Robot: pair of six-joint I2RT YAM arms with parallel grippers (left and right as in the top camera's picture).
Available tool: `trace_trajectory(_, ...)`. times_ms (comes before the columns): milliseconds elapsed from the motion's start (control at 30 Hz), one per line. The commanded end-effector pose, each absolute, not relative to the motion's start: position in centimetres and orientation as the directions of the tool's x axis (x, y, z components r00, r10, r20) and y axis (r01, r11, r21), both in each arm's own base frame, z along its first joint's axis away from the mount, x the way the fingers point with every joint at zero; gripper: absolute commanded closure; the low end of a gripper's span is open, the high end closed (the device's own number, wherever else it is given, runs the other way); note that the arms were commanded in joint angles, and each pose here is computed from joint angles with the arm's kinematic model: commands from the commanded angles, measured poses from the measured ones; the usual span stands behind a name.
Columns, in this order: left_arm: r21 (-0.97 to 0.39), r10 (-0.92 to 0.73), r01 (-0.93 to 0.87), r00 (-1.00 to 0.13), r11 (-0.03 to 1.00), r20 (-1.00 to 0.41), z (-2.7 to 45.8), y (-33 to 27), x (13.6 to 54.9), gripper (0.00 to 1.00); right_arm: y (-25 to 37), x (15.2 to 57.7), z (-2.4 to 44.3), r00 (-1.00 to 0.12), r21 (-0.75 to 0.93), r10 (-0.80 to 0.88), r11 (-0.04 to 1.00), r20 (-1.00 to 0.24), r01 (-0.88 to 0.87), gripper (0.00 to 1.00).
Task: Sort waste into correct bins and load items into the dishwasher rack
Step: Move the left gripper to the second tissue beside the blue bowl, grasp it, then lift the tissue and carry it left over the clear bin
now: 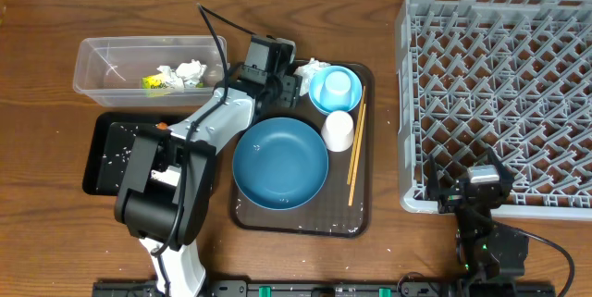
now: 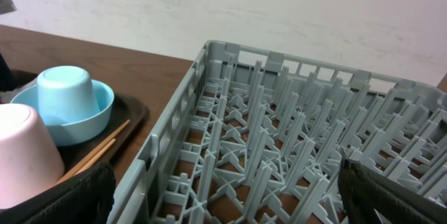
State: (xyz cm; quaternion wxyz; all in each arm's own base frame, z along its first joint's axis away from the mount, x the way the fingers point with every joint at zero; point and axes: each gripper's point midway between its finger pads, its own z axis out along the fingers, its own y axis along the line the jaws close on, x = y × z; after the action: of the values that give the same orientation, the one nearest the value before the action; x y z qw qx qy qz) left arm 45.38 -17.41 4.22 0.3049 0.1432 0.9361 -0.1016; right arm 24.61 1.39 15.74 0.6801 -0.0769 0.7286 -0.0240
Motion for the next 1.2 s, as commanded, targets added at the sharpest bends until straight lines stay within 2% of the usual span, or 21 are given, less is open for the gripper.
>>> trace_trajectory(0,-0.095,0.235,0.360,-0.763,0.928,-0.602,3.9,-17.8,45.4,0.29,1.5,24.6,15.6,-0.067,-0.151,-0.157,0.985,-0.985,-0.084,0.01)
trace_trajectory(367,-0.097,0.250,0.365,-0.784,0.926,-0.568,0.8,-18.2,45.2,0.28,1.6,24.6,15.6,-0.067,-0.151,-0.156,0.985,-0.985,-0.084,0.01)
trace_trajectory(733,-0.095,0.245,0.384,-0.741,0.918,-0.625,1.5,-19.4,46.4,0.29,1.6,24.6,15.6,-0.067,-0.151,-0.156,0.985,-0.985,-0.084,0.01)
trace_trajectory(800,-0.096,0.247,0.386,-0.743,0.918,-0.622,1.4,-19.5,46.3,0.36,1.5,24.6,15.6,-0.067,-0.151,-0.156,0.985,-0.985,-0.084,0.01)
trace_trajectory(900,-0.096,0.249,0.385,-0.746,0.918,-0.618,1.2,-19.4,46.2,0.59,1.5,24.6,15.6,-0.067,-0.151,-0.156,0.985,-0.985,-0.084,0.01)
trace_trajectory(967,-0.096,0.249,0.385,-0.747,0.918,-0.616,1.2,-19.4,46.2,0.70,1.5,24.6,15.6,-0.067,-0.151,-0.156,0.985,-0.985,-0.084,0.01)
trace_trajectory(1100,-0.108,0.230,0.369,-0.755,0.923,-0.615,1.2,-19.4,46.2,0.81,1.5,24.6,15.6,-0.067,-0.151,-0.156,0.985,-0.985,-0.084,0.01)
trace_trajectory(1167,-0.118,0.214,0.358,-0.757,0.926,-0.618,1.5,-19.5,46.2,0.93,1.5,24.6,15.6,-0.067,-0.151,-0.156,0.985,-0.985,-0.084,0.01)
